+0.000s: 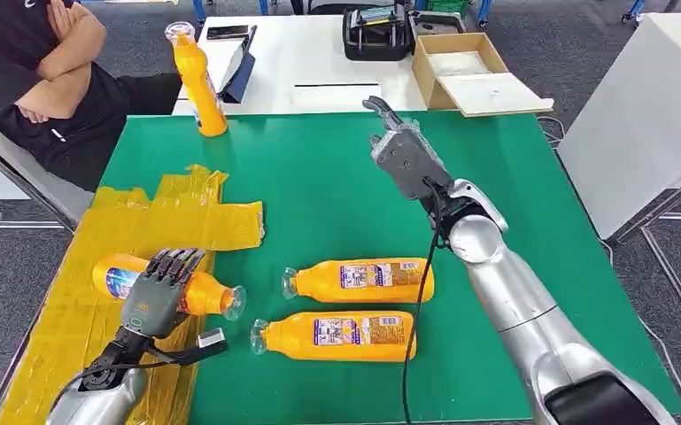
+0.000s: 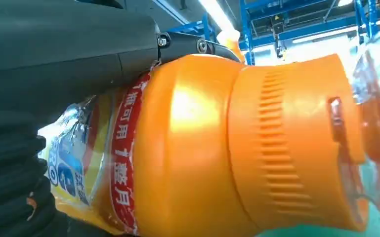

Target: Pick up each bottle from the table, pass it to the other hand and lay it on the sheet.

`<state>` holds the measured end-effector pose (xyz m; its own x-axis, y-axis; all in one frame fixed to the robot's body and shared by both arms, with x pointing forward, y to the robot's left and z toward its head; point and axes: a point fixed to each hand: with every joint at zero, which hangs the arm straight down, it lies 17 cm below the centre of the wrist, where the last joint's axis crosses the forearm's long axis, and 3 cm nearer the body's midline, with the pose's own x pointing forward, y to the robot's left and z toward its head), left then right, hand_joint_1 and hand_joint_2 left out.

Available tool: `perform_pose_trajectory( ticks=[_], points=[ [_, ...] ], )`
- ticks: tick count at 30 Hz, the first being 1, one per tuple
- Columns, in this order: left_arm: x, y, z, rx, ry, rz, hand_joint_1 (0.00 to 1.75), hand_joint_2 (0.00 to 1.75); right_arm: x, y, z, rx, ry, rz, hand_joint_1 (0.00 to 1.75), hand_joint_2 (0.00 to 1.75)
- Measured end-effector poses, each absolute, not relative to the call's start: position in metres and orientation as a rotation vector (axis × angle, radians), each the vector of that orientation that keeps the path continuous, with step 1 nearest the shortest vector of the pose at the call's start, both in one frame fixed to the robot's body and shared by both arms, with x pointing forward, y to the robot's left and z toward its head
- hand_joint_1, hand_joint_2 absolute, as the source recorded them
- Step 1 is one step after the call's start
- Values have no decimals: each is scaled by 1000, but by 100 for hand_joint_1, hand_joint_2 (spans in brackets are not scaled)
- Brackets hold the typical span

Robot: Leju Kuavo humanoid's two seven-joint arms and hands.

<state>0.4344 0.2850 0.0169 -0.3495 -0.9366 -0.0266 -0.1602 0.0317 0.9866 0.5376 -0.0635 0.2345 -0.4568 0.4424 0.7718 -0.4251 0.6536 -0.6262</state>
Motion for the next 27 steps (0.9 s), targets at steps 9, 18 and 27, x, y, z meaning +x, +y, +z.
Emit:
perform_pose_trajectory(
  ticks=[9,18,27],
  points=[
    [436,285,20,1134,-1614,-1369,0,0,537,-66,230,-16,-1772,1004,0,0],
    [436,304,53,1095,-1756,-1073,0,0,536,-75,216,-32,-1744,993,0,0],
    [446,341,160,1184,-1981,-710,0,0,531,-87,194,-50,-1696,990,0,0]
  ],
)
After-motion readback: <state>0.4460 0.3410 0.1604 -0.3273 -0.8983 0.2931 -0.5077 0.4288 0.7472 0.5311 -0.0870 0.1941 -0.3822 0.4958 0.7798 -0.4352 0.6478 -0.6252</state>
